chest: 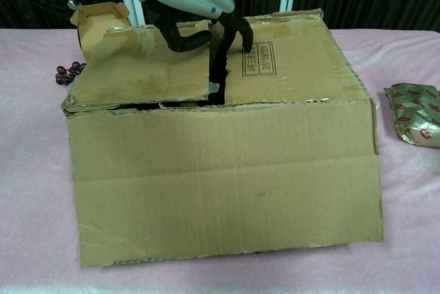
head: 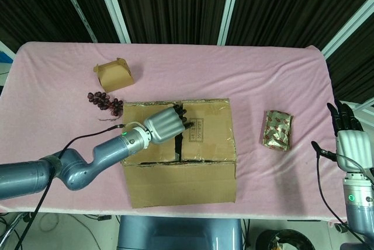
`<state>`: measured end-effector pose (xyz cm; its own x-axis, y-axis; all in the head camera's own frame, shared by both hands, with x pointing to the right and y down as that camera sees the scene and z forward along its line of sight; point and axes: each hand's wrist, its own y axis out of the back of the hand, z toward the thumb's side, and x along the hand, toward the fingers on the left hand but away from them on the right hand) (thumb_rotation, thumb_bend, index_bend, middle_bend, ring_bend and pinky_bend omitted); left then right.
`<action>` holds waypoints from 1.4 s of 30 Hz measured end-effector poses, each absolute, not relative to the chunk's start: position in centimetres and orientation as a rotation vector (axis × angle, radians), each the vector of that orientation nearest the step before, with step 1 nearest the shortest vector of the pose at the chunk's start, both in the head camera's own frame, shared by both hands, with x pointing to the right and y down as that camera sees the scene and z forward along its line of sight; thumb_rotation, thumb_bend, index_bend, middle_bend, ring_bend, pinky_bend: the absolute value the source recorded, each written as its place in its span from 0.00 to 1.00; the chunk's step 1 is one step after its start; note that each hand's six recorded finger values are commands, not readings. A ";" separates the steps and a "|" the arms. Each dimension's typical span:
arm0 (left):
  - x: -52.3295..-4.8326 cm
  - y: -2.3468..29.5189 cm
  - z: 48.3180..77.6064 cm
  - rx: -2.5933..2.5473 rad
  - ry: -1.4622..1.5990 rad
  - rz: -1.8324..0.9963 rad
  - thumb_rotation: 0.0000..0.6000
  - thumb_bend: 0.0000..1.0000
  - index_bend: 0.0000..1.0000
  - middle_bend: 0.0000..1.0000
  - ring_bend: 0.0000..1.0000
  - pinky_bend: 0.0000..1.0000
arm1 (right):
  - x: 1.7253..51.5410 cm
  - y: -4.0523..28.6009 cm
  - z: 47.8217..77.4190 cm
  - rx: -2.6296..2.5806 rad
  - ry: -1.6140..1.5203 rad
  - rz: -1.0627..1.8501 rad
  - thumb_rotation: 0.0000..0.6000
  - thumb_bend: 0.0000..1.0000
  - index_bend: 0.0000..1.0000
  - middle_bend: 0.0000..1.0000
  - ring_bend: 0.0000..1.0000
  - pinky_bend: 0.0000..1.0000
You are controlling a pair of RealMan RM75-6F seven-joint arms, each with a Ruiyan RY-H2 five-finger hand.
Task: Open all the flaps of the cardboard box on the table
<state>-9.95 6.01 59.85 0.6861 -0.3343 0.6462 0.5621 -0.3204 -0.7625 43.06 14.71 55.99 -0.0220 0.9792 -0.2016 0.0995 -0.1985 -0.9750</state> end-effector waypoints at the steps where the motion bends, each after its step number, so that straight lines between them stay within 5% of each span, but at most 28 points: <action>1: -9.7 6.2 60.0 -1.672 -0.187 -0.906 1.00 0.80 0.18 0.26 0.16 0.24 | 43.1 14.7 56.0 -1.416 -1.204 1.334 0.98 0.26 0.00 0.00 0.00 0.23; 11: -8.2 6.7 60.4 -1.656 -0.183 -0.899 1.00 0.98 0.30 0.48 0.35 0.39 | 43.1 14.7 56.0 -1.420 -1.212 1.333 0.98 0.26 0.00 0.00 0.00 0.24; 17: -8.1 6.6 60.2 -1.641 -0.189 -0.906 1.00 1.00 0.39 0.59 0.44 0.47 | 43.0 14.8 56.1 -1.423 -1.211 1.334 0.98 0.26 0.00 0.00 0.00 0.23; 28: -8.6 6.5 59.9 -1.622 -0.216 -0.939 1.00 1.00 0.43 0.64 0.48 0.49 | 43.1 14.7 56.1 -1.427 -1.222 1.335 1.00 0.26 0.00 0.00 0.00 0.24; 42: -8.7 5.2 55.8 -1.606 -0.144 -0.927 1.00 1.00 0.44 0.65 0.49 0.50 | 43.2 14.7 56.0 -1.429 -1.239 1.330 1.00 0.26 0.00 0.00 0.00 0.23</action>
<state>-8.71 5.20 55.79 0.6732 -0.3920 0.6270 0.5633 -0.2774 -0.7783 43.18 14.73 56.03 -0.0356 0.9790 -0.2006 0.1308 -0.1944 -0.9722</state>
